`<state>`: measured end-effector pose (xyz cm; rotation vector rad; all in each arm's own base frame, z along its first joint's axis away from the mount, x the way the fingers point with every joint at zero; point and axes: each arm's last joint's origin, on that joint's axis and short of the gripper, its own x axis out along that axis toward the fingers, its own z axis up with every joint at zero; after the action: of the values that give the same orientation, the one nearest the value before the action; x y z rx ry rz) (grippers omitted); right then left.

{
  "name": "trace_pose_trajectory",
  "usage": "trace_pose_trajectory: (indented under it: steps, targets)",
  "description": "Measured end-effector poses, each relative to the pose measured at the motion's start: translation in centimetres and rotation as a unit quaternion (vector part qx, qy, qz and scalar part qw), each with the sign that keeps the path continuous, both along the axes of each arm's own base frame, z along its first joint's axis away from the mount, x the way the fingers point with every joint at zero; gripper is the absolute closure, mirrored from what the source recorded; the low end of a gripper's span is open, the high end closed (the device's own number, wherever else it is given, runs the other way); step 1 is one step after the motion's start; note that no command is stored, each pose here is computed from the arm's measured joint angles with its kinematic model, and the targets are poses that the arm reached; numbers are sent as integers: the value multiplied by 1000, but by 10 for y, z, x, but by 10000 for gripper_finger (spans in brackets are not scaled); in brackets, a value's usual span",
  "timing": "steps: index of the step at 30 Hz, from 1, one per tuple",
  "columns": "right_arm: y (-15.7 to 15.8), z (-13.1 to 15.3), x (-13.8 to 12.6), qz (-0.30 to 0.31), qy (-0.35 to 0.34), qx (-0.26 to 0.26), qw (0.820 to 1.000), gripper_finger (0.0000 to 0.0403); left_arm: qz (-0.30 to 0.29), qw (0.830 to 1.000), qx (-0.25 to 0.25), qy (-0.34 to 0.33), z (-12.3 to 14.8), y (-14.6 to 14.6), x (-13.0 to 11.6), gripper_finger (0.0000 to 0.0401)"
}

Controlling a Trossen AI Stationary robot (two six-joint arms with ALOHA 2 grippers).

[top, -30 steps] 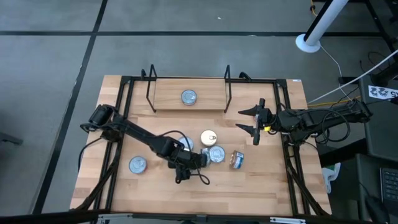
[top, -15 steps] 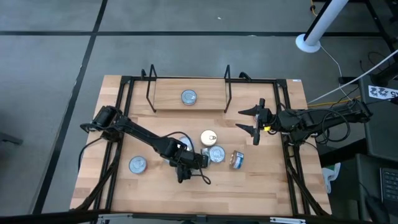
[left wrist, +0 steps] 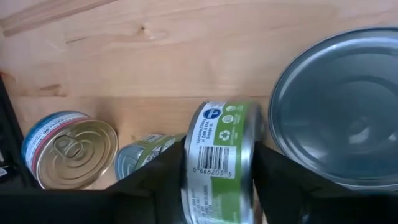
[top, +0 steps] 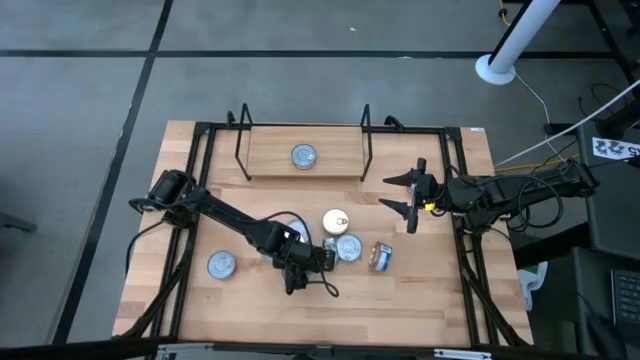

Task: Stack canned seafood by type on shelf
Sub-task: Put the green-white tuna can on the shelf

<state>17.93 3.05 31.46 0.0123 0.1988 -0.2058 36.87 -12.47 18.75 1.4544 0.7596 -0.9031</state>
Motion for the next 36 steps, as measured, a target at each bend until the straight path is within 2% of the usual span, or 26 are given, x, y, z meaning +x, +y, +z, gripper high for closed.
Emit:
trace_pose_trajectory:
  steps: [4, 12, 31, 36]
  targets:
    - [0, 0, 0, 0, 0, 0, 1000, 146, 2, 1000, -2, 0, 0, -1, 0, 258]
    - [0, 0, 0, 0, 0, 0, 1000, 146, 4, 1000, -7, 0, 0, -9, -3, 248]
    - [0, 0, 0, 0, 0, 0, 1000, 146, 92, 993, -63, -22, 5, -21, -5, 255]
    - [0, 0, 0, 0, 0, 0, 1000, 146, 121, 991, -50, -36, 6, -26, -7, 253]
